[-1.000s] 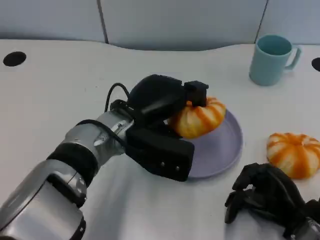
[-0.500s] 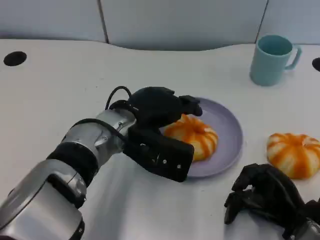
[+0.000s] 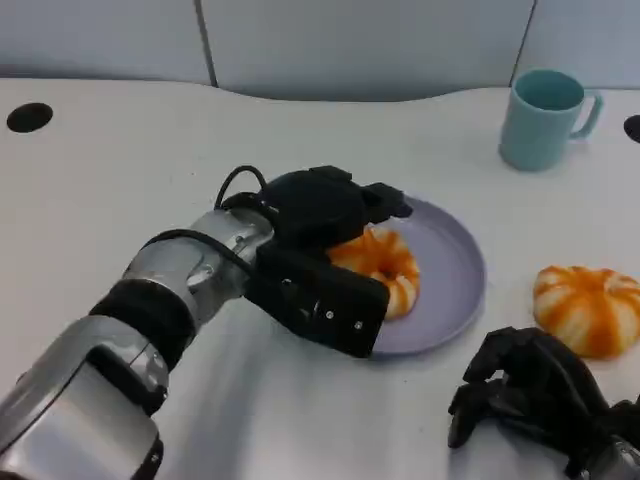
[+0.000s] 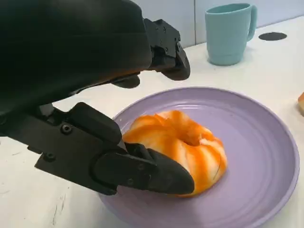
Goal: Grasp the bread from the table and place it into the plate.
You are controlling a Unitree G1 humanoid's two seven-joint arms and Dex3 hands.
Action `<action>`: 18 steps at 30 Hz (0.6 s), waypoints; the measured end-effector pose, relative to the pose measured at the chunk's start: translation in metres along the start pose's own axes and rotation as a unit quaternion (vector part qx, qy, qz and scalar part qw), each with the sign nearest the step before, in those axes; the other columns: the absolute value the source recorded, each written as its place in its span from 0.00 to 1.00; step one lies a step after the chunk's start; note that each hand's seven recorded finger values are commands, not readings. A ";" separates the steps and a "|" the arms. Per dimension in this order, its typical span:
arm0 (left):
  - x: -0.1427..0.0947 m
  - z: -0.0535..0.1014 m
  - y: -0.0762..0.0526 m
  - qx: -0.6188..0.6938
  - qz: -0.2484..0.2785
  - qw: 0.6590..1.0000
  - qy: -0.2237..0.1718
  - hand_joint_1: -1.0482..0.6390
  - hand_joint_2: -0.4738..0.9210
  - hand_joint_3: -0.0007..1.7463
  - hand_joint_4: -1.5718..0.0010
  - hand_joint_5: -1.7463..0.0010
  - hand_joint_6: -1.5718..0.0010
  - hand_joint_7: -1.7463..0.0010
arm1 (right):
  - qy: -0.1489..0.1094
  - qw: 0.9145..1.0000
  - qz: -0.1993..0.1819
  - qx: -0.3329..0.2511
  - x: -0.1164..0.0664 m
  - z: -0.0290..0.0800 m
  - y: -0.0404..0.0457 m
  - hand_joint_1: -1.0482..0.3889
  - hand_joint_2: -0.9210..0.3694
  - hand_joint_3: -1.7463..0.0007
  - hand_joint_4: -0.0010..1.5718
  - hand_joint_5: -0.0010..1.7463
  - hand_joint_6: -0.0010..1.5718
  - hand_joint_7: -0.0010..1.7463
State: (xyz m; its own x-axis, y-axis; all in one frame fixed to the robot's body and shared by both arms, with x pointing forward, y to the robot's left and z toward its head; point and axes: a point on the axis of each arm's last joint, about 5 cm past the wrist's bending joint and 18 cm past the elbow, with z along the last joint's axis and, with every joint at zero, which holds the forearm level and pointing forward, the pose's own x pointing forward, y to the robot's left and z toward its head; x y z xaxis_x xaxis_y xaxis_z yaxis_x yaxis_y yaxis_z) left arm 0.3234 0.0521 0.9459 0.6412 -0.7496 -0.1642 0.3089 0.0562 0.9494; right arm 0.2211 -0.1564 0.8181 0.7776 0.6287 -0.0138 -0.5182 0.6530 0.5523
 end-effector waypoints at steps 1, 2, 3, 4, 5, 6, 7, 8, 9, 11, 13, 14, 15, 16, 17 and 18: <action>-0.002 -0.002 0.004 -0.016 0.011 1.000 -0.002 0.12 1.00 0.13 1.00 0.69 1.00 0.67 | 0.000 1.000 0.000 0.000 0.000 0.000 0.0001 0.00 0.33 1.00 1.00 0.32 1.00 0.18; -0.004 -0.004 0.009 -0.030 0.023 0.999 -0.004 0.13 1.00 0.13 1.00 0.68 0.99 0.68 | 0.000 1.000 0.000 0.000 0.000 0.000 0.0000 0.00 0.33 1.00 1.00 0.32 1.00 0.18; -0.007 -0.007 0.013 -0.042 0.034 0.999 -0.004 0.13 1.00 0.14 1.00 0.67 0.98 0.68 | 0.000 1.000 -0.001 0.000 0.000 0.000 0.0000 0.00 0.34 1.00 1.00 0.32 1.00 0.18; -0.011 -0.010 0.015 -0.059 0.047 0.997 -0.008 0.13 1.00 0.14 1.00 0.67 0.98 0.69 | 0.000 1.000 -0.001 0.001 0.000 0.000 0.0000 0.00 0.34 1.00 1.00 0.32 1.00 0.18; -0.015 -0.012 0.016 -0.070 0.054 0.996 -0.010 0.14 1.00 0.13 1.00 0.65 0.95 0.71 | 0.001 1.000 -0.002 0.001 0.000 0.000 -0.0001 0.00 0.34 1.00 1.00 0.32 1.00 0.18; -0.019 -0.016 0.016 -0.087 0.064 0.994 -0.011 0.14 1.00 0.13 1.00 0.65 0.94 0.73 | 0.001 1.000 -0.003 0.001 0.000 0.000 -0.0001 0.00 0.33 1.00 1.00 0.32 1.00 0.19; -0.024 -0.019 0.014 -0.106 0.075 0.991 -0.013 0.14 1.00 0.13 1.00 0.64 0.93 0.74 | 0.001 1.000 -0.003 0.001 0.000 0.001 -0.0001 0.00 0.33 1.00 1.00 0.32 1.00 0.19; -0.029 -0.022 0.012 -0.122 0.083 0.989 -0.012 0.15 1.00 0.13 1.00 0.64 0.92 0.75 | 0.001 1.000 -0.004 0.000 0.000 0.001 -0.0003 0.00 0.33 1.00 1.00 0.32 1.00 0.19; -0.032 -0.024 0.010 -0.136 0.089 0.987 -0.010 0.15 1.00 0.14 1.00 0.63 0.91 0.75 | 0.001 1.000 -0.006 -0.001 0.000 0.001 -0.0004 0.00 0.33 1.00 1.00 0.32 1.00 0.19; -0.041 -0.029 0.006 -0.179 0.108 0.978 -0.010 0.16 1.00 0.14 1.00 0.61 0.90 0.76 | 0.001 1.000 -0.006 -0.001 0.000 0.001 -0.0005 0.00 0.33 1.00 1.00 0.32 1.00 0.19; -0.053 -0.035 0.003 -0.237 0.144 0.961 -0.020 0.18 1.00 0.13 1.00 0.56 0.88 0.77 | 0.002 1.000 -0.006 -0.002 0.000 0.002 -0.0010 0.00 0.33 1.00 1.00 0.32 1.00 0.19; -0.059 -0.037 0.001 -0.265 0.162 0.950 -0.026 0.19 1.00 0.13 1.00 0.56 0.87 0.78 | 0.002 1.000 -0.007 -0.002 -0.001 0.002 -0.0016 0.00 0.33 1.00 1.00 0.32 1.00 0.19; -0.064 -0.039 -0.001 -0.283 0.172 0.943 -0.030 0.22 1.00 0.11 0.91 0.51 0.82 0.77 | 0.002 1.000 -0.008 -0.003 -0.001 0.003 -0.0021 0.00 0.33 1.00 1.00 0.32 1.00 0.19; -0.068 -0.040 -0.002 -0.305 0.181 0.934 -0.035 0.23 1.00 0.11 0.88 0.49 0.80 0.76 | 0.002 1.000 -0.008 -0.003 0.000 0.003 -0.0022 0.00 0.33 1.00 1.00 0.32 1.00 0.19; -0.073 -0.041 -0.005 -0.338 0.200 0.918 -0.046 0.23 1.00 0.10 0.86 0.48 0.78 0.76 | 0.002 1.000 -0.008 -0.002 -0.001 0.003 -0.0024 0.00 0.33 1.00 1.00 0.32 1.00 0.19; -0.077 -0.041 -0.008 -0.366 0.214 0.904 -0.056 0.25 1.00 0.11 0.72 0.45 0.68 0.74 | 0.003 1.000 -0.008 -0.002 -0.001 0.003 -0.0026 0.00 0.33 1.00 1.00 0.32 1.00 0.19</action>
State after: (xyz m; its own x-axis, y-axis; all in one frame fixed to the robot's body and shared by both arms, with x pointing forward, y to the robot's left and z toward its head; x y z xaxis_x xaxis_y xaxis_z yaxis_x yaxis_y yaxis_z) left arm 0.3005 0.1362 0.9403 0.7491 -0.6161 0.2434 0.4584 0.7473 0.4810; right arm 0.2228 -0.1597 0.8188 0.7841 0.6201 -0.0270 -0.5069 0.6648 0.5487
